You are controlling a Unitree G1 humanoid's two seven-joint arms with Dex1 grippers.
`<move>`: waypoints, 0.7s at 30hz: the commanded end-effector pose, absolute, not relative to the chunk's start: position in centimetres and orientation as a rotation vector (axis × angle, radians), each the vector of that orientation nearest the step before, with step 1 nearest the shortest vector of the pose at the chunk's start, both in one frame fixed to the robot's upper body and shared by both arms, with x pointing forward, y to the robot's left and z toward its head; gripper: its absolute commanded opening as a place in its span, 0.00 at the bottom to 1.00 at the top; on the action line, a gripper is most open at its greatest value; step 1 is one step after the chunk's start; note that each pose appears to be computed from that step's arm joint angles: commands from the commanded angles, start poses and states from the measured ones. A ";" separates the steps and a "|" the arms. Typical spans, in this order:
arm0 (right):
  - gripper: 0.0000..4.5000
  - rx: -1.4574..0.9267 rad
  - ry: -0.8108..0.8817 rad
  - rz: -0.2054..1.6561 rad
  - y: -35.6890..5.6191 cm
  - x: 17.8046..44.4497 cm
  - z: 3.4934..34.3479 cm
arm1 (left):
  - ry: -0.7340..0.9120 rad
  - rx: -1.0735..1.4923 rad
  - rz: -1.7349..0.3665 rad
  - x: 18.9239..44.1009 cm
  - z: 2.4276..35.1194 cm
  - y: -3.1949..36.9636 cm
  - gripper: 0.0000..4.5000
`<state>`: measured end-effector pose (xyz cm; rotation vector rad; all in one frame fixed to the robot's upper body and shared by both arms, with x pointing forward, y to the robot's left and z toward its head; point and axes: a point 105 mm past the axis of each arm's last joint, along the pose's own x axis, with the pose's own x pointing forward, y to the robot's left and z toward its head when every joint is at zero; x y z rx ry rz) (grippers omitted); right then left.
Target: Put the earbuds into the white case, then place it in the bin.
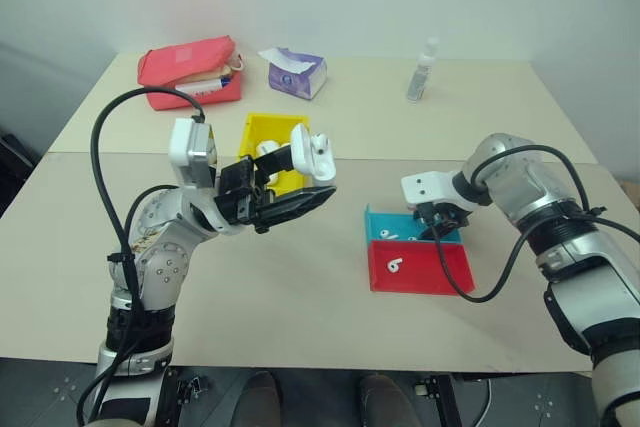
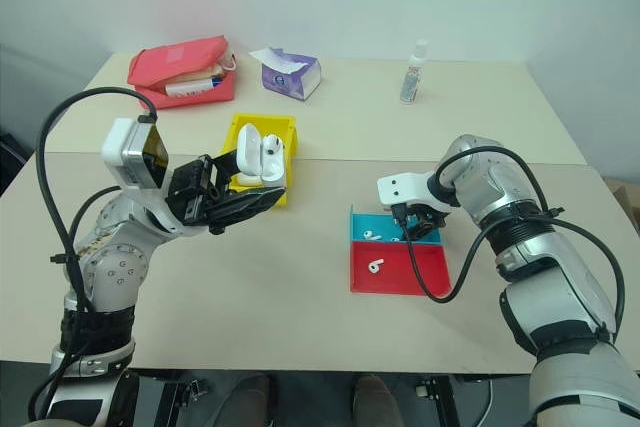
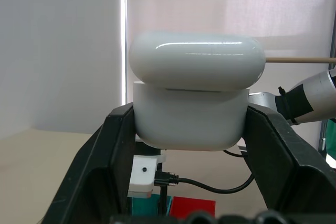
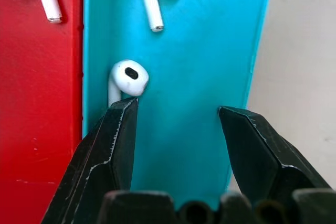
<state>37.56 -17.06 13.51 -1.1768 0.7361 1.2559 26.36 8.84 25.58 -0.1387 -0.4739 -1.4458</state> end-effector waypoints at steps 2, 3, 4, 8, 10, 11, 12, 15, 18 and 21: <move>0.64 -1.185 0.673 1.181 -16.8 38.7 14.7 | -0.524 -0.107 -1.471 25.4 26.5 8.6 0.62; 0.64 -1.183 0.668 1.176 -16.8 38.8 14.7 | -0.524 -0.107 -1.471 25.4 26.5 8.6 0.62; 0.64 -1.183 0.665 1.174 -16.8 38.9 14.8 | -0.523 -0.107 -1.472 25.3 26.5 8.6 0.62; 0.64 -1.136 0.616 1.212 -16.3 38.6 16.2 | -0.518 -0.107 -1.476 25.2 26.5 8.7 0.62; 0.64 -1.124 0.591 1.237 -15.9 38.5 17.1 | -0.515 -0.107 -1.478 25.2 26.5 8.7 0.62; 0.64 -1.124 0.583 1.244 -15.7 38.4 17.3 | -0.514 -0.107 -1.479 25.2 26.6 8.7 0.62; 0.64 -1.128 0.567 1.252 -15.5 38.4 17.7 | -0.513 -0.107 -1.479 25.2 26.6 8.7 0.62; 0.64 -1.114 0.504 1.297 -14.0 38.1 18.9 | -0.509 -0.104 -1.483 25.2 26.6 8.8 0.62; 0.64 -1.123 0.490 1.358 -12.8 37.4 18.5 | -0.509 -0.102 -1.483 25.3 26.7 8.8 0.62; 0.64 -1.127 0.492 1.376 -12.4 37.1 18.0 | -0.509 -0.100 -1.480 25.3 26.7 8.8 0.62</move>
